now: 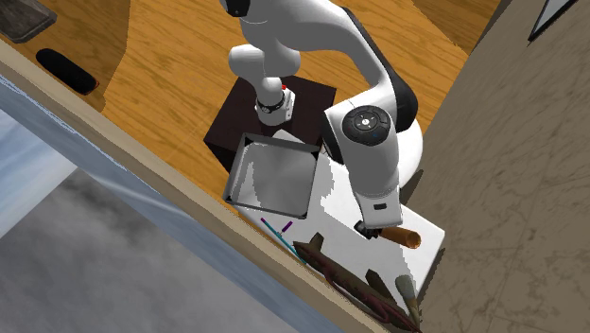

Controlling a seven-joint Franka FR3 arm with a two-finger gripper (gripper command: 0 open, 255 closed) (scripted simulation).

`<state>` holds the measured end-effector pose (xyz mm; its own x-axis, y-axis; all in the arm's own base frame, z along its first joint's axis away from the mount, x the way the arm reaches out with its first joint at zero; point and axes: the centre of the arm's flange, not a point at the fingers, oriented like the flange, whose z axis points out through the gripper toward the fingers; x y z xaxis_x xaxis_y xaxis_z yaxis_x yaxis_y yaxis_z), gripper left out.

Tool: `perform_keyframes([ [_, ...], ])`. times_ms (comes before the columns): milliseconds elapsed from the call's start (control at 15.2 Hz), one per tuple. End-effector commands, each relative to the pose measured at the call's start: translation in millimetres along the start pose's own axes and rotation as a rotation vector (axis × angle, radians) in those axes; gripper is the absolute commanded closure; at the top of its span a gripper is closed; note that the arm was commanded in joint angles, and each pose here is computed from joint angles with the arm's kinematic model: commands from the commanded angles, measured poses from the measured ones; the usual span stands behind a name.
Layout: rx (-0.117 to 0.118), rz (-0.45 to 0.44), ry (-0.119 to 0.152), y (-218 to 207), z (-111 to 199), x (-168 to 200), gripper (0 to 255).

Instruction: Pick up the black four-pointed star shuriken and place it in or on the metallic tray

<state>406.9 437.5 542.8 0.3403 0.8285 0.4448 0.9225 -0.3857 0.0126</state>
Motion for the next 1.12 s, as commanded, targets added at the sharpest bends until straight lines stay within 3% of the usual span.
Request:
perform_keyframes([
  [0,0.000,0.000,-0.001,0.3,0.5,-0.3,255],
  [1056,0.000,0.000,-0.001,1.1,-65.7,32.3,255],
])
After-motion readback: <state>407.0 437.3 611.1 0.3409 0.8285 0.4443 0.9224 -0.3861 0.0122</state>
